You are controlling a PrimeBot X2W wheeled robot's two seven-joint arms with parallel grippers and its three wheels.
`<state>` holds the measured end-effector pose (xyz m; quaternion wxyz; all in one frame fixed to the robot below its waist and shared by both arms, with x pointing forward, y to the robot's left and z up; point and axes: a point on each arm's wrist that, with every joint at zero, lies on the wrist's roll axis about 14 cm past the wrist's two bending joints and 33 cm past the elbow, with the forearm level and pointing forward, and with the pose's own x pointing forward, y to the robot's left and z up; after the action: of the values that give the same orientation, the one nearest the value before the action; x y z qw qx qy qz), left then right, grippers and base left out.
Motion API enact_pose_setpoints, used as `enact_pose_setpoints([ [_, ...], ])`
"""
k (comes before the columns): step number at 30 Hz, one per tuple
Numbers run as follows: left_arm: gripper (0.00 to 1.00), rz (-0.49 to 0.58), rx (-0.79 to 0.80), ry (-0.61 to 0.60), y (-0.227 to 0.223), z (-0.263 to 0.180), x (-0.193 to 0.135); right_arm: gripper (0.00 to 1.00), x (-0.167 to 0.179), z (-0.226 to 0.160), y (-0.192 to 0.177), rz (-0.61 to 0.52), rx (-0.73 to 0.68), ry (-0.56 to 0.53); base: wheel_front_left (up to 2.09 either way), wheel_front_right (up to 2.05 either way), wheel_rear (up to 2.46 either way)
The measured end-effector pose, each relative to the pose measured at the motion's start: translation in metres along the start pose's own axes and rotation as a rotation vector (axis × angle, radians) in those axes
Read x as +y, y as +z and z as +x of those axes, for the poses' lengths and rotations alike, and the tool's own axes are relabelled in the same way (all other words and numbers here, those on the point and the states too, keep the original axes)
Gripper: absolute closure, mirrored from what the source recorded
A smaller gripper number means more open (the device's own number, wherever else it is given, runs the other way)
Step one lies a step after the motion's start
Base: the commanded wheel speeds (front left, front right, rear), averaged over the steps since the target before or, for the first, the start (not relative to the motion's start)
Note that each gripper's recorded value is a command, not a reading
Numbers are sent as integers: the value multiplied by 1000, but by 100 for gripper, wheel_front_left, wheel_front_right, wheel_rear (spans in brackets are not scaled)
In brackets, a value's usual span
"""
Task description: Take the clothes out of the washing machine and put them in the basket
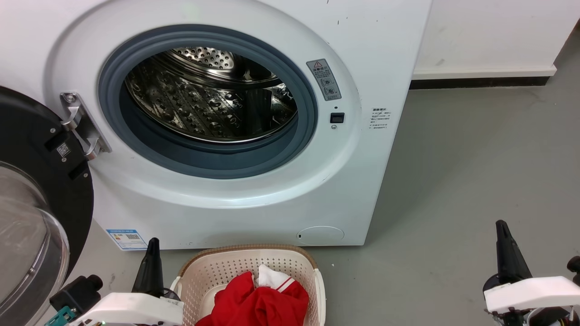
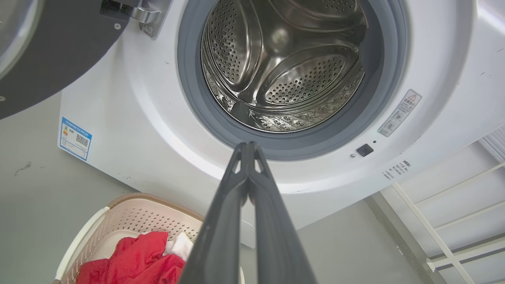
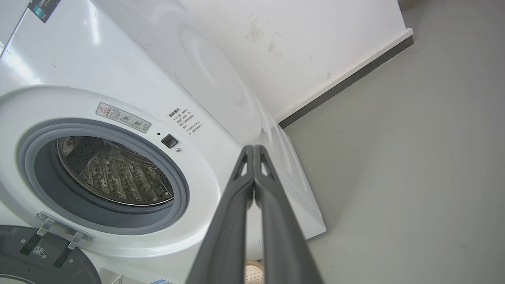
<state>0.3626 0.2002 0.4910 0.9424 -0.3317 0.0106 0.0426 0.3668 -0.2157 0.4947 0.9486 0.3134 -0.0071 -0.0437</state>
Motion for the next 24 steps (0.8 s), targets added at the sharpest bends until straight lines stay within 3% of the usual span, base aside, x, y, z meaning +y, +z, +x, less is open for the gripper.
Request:
enact_pose_setpoints([
  [24, 100, -314, 35, 7, -2, 8, 2, 100, 3, 7, -3, 329, 29, -8, 0, 0, 0],
])
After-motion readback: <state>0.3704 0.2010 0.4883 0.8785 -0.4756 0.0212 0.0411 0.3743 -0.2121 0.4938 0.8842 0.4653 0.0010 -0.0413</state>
